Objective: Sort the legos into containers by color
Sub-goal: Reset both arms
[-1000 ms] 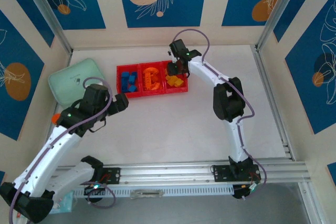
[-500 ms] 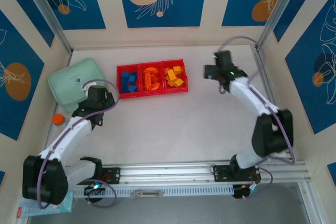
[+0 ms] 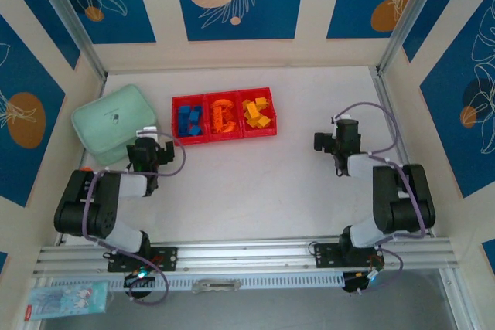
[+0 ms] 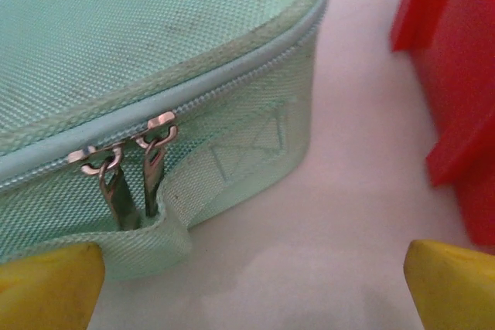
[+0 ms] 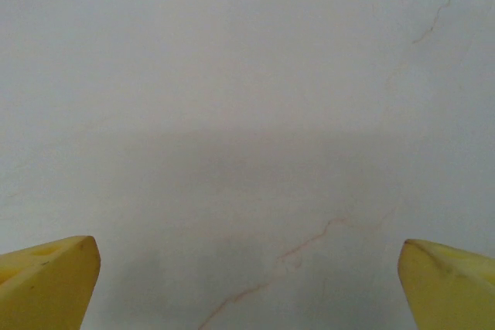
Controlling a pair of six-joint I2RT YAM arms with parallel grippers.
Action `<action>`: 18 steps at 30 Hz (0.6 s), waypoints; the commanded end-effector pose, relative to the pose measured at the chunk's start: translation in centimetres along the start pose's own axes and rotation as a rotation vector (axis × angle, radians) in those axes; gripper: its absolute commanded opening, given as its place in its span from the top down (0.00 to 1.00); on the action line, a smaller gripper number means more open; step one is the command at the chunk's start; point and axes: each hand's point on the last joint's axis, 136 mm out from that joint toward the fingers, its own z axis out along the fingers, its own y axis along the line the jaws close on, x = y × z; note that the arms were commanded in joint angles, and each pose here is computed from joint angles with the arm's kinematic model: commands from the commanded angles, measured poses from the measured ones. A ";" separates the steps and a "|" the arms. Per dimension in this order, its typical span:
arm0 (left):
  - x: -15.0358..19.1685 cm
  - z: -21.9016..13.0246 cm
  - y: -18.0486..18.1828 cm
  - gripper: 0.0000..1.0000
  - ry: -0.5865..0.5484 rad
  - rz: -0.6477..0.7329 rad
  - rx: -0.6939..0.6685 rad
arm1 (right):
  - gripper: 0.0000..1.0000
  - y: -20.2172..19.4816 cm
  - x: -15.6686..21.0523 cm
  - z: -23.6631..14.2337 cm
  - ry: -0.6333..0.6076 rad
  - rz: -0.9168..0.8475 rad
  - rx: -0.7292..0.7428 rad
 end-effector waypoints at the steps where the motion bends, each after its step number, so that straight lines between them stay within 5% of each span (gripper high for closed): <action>1: -4.0 0.0 -1.1 0.01 -0.149 0.011 0.073 | 0.01 2.8 -4.1 -1.4 -0.157 0.027 -0.186; 12: -3.4 -0.1 -1.9 0.01 -0.183 0.029 0.116 | 0.01 4.3 -3.3 -1.8 -0.350 0.040 -0.353; 18: -3.3 -0.1 -1.9 0.01 -0.183 0.029 0.114 | 0.01 3.8 -3.3 -1.2 -0.295 0.046 -0.297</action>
